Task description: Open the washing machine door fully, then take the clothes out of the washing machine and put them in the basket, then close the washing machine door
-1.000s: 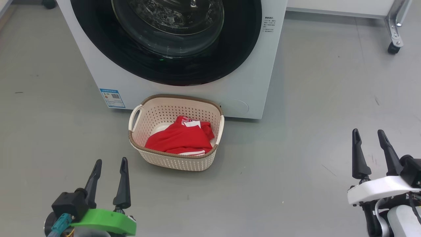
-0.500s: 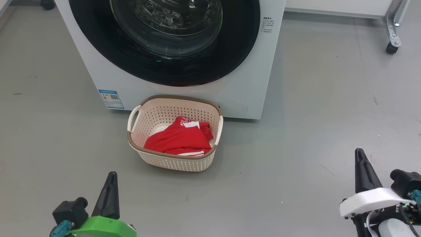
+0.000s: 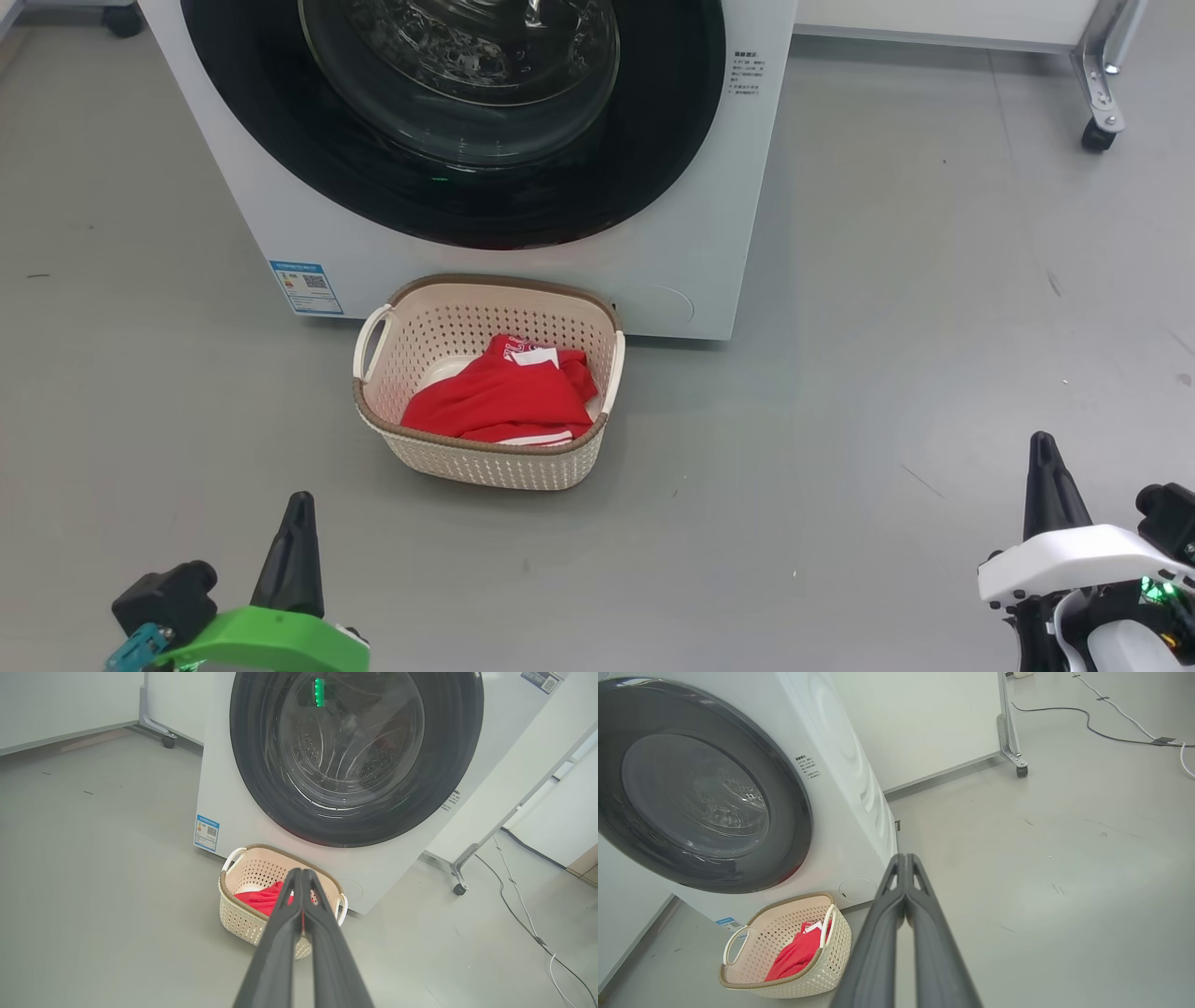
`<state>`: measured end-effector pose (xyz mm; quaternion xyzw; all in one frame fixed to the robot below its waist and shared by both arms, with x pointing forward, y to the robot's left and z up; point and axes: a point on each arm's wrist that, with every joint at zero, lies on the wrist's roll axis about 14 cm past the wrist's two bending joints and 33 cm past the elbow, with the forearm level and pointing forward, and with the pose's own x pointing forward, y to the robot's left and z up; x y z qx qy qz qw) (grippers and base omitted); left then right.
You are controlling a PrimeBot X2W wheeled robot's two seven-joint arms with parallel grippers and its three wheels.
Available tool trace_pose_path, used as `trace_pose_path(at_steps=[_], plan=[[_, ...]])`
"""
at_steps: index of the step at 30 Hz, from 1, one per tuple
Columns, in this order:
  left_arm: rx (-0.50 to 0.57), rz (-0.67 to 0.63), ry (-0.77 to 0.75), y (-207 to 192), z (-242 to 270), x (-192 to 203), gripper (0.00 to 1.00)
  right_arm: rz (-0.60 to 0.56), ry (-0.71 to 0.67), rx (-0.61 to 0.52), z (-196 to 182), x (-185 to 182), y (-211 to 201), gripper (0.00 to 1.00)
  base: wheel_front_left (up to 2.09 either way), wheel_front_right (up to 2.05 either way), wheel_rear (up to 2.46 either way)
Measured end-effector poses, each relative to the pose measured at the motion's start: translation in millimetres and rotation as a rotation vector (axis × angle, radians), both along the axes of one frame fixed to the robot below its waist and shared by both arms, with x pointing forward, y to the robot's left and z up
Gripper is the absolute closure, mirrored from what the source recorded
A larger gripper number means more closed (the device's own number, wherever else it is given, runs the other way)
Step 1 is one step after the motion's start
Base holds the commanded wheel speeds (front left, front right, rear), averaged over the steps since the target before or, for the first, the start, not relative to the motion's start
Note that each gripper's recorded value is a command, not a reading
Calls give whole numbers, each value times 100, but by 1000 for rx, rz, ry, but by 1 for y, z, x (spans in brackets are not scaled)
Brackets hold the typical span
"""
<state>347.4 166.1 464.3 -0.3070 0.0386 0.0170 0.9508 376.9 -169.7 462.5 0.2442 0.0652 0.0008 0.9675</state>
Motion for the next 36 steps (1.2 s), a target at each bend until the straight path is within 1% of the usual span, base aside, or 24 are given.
trace_pose_path(at_steps=[22, 36], plan=[[-214, 31, 49, 7, -6, 3, 100, -67, 58, 243, -6, -3, -10, 100, 0, 0, 0], [-352, 47, 62, 10, -7, 6, 100, -97, 63, 397, -4, -2, -15, 100, 0, 0, 0]])
